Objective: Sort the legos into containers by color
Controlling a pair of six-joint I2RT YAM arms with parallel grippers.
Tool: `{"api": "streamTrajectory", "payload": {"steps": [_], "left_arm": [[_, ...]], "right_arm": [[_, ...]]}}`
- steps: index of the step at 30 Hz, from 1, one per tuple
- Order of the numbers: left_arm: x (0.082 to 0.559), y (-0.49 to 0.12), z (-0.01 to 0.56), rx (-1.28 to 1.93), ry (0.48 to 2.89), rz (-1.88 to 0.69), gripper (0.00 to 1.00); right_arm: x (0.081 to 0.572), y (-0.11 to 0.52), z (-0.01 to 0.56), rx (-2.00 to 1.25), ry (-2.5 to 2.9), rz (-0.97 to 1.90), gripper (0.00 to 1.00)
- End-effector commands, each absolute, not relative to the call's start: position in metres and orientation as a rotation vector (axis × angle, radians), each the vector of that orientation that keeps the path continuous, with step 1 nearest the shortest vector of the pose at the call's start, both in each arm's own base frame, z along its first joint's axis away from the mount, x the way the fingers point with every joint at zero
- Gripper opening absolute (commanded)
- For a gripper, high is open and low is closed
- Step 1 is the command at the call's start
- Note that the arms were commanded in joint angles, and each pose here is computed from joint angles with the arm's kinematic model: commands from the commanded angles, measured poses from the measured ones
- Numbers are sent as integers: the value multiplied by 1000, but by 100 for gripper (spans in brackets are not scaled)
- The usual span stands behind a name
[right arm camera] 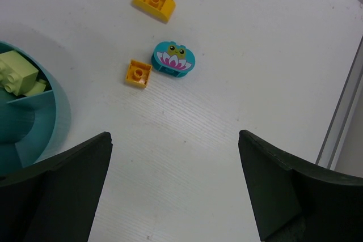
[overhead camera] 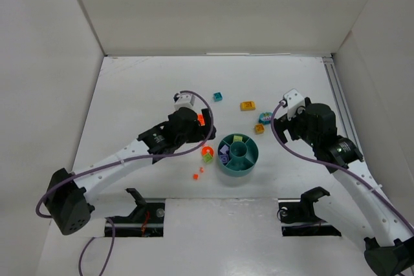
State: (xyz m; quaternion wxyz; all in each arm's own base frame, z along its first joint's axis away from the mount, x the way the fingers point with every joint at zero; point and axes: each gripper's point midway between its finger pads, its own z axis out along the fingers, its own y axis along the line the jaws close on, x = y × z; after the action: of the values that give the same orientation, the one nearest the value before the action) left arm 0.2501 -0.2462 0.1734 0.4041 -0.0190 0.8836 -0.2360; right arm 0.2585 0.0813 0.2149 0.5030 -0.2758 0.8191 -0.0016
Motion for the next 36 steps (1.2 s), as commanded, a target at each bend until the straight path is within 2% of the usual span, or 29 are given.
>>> {"api": "streamTrajectory", "payload": {"steps": [1, 5, 12, 21, 36], "left_arm": [[223, -219, 117, -199, 2416, -500, 97], [210, -214, 91, -295, 2488, -515, 88], [207, -224, 74, -304, 2539, -527, 82], [202, -238, 47, -265, 2631, -417, 79], [198, -265, 49, -119, 2618, -484, 76]], "right_arm": [[266, 84, 224, -651, 1936, 2, 97], [266, 88, 221, -665, 1932, 27, 97], [265, 88, 217, -672, 1949, 26, 97], [264, 86, 216, -656, 1953, 21, 97], [264, 85, 216, -641, 1957, 17, 97]]}}
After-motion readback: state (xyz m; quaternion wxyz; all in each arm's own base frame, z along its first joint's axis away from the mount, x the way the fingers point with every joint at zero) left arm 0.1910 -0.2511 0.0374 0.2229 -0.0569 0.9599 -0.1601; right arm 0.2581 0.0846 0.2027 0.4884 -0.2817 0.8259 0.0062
